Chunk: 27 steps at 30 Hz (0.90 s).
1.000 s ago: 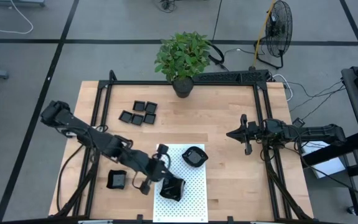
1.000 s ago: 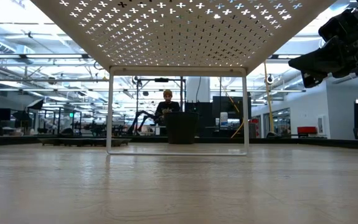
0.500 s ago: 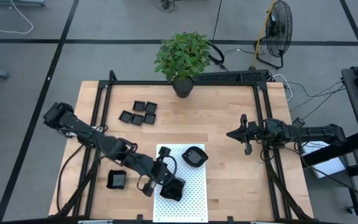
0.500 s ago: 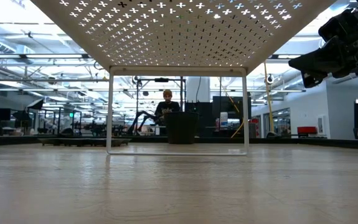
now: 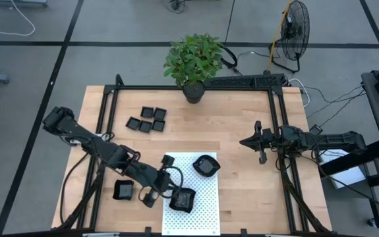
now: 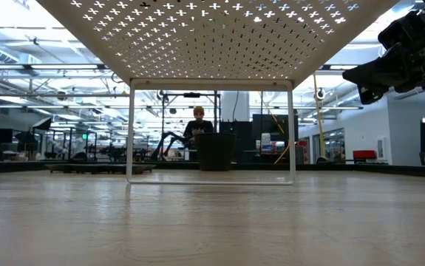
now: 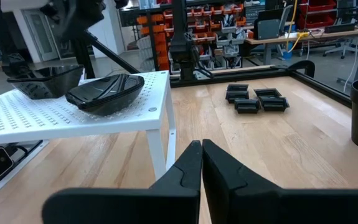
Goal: Pick & Place Mini shaped plates
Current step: Stack the distorted square plate on top of the distorted square plate on the shelf
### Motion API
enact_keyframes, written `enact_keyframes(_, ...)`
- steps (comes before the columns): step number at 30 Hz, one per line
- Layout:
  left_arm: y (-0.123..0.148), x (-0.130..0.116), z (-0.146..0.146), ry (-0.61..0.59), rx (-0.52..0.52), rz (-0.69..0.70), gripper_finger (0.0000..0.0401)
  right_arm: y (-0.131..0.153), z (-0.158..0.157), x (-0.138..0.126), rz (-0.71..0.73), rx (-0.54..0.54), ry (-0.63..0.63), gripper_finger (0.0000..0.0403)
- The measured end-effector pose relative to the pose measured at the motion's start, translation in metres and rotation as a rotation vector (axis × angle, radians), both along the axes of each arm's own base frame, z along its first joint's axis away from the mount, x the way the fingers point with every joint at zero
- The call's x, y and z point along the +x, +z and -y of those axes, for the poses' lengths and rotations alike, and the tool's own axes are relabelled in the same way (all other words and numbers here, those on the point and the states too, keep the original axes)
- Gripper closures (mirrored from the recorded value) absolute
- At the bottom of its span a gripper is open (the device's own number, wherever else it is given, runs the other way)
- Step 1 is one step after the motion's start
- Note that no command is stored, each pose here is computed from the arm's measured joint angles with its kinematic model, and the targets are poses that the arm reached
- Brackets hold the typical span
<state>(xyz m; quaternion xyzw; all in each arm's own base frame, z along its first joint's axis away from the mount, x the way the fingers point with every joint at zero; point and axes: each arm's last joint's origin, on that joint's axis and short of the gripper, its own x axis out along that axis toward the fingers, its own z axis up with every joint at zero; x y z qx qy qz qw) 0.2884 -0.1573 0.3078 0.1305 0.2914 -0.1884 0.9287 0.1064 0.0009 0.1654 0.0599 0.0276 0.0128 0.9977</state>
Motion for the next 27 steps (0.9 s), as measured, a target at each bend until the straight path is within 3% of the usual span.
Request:
enact_keyframes(7, -0.019, -0.04, -0.003, 0.066, 0.099, -0.366, 0.0375, 0.0, 0.0, 0.0, 0.0, 0.0, 0.0, 0.0403)
enact_keyframes(11, -0.041, -0.056, -0.003, 0.246, 0.127, -0.471, 0.0375, 0.0, 0.0, 0.0, 0.0, 0.0, 0.0, 0.0403)
enact_keyframes(21, -0.114, -0.102, -0.008, 0.796, -0.033, -0.708, 0.037, 0.0, 0.0, 0.0, 0.0, 0.0, 0.0, 0.0403)
enact_keyframes(27, -0.143, -0.135, -0.012, 0.918, 0.023, -0.824, 0.0314, 0.0, 0.0, 0.0, 0.0, 0.0, 0.0, 0.0403)
